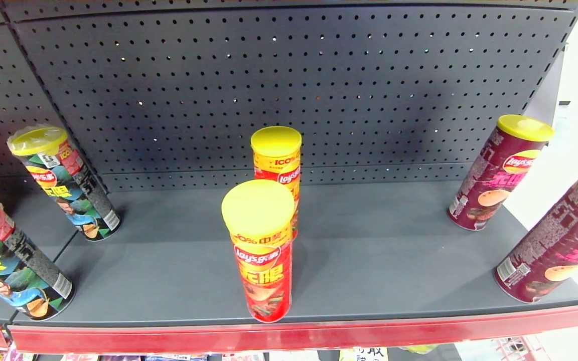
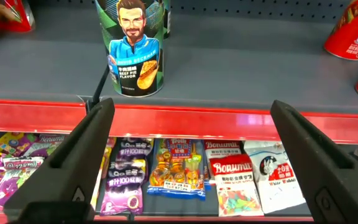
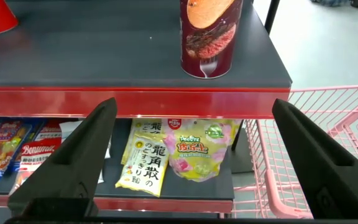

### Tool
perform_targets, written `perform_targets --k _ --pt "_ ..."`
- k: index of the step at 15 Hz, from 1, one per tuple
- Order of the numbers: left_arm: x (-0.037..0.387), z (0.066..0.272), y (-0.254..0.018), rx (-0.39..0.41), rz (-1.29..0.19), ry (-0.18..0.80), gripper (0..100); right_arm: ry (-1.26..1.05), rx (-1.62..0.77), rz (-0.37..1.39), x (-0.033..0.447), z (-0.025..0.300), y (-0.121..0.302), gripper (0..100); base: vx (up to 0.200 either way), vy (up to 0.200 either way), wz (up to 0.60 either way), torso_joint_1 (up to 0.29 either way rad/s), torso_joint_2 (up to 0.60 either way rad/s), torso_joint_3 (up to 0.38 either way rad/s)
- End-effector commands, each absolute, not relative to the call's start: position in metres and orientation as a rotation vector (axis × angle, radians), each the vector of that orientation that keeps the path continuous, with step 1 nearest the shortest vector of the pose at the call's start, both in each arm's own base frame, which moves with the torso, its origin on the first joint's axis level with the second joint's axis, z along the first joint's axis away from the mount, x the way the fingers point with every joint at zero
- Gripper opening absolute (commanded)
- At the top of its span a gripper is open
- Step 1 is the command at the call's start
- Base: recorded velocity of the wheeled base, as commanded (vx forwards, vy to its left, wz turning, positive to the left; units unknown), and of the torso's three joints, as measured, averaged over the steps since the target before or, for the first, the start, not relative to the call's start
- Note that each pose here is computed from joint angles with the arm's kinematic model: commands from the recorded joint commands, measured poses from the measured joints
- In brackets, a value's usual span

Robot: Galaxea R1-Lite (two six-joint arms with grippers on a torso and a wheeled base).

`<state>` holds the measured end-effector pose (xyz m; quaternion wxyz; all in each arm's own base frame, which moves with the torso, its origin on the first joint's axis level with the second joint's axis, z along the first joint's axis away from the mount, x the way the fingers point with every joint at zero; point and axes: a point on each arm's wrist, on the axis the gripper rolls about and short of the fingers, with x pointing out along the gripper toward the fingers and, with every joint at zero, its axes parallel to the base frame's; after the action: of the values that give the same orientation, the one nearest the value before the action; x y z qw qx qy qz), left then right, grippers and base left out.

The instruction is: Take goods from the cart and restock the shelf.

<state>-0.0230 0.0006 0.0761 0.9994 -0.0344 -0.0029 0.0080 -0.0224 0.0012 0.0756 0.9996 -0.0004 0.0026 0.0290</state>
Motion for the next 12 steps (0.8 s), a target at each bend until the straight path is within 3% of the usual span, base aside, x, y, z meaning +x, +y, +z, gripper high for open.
perform_targets --k 1,12 --pt "-0.0229 0.0762 0.0006 -0.069 0.017 -0.005 100 0.005 -0.001 0.058 -0.0225 0.0756 0.0012 100 0.0 0.0 0.0 0.0 0.0 0.0" --pt "-0.0229 0.0762 0.0006 -0.063 0.017 -0.005 100 0.003 -0.003 0.051 -0.0226 0.0755 0.001 100 0.0 0.0 0.0 0.0 0.0 0.0"
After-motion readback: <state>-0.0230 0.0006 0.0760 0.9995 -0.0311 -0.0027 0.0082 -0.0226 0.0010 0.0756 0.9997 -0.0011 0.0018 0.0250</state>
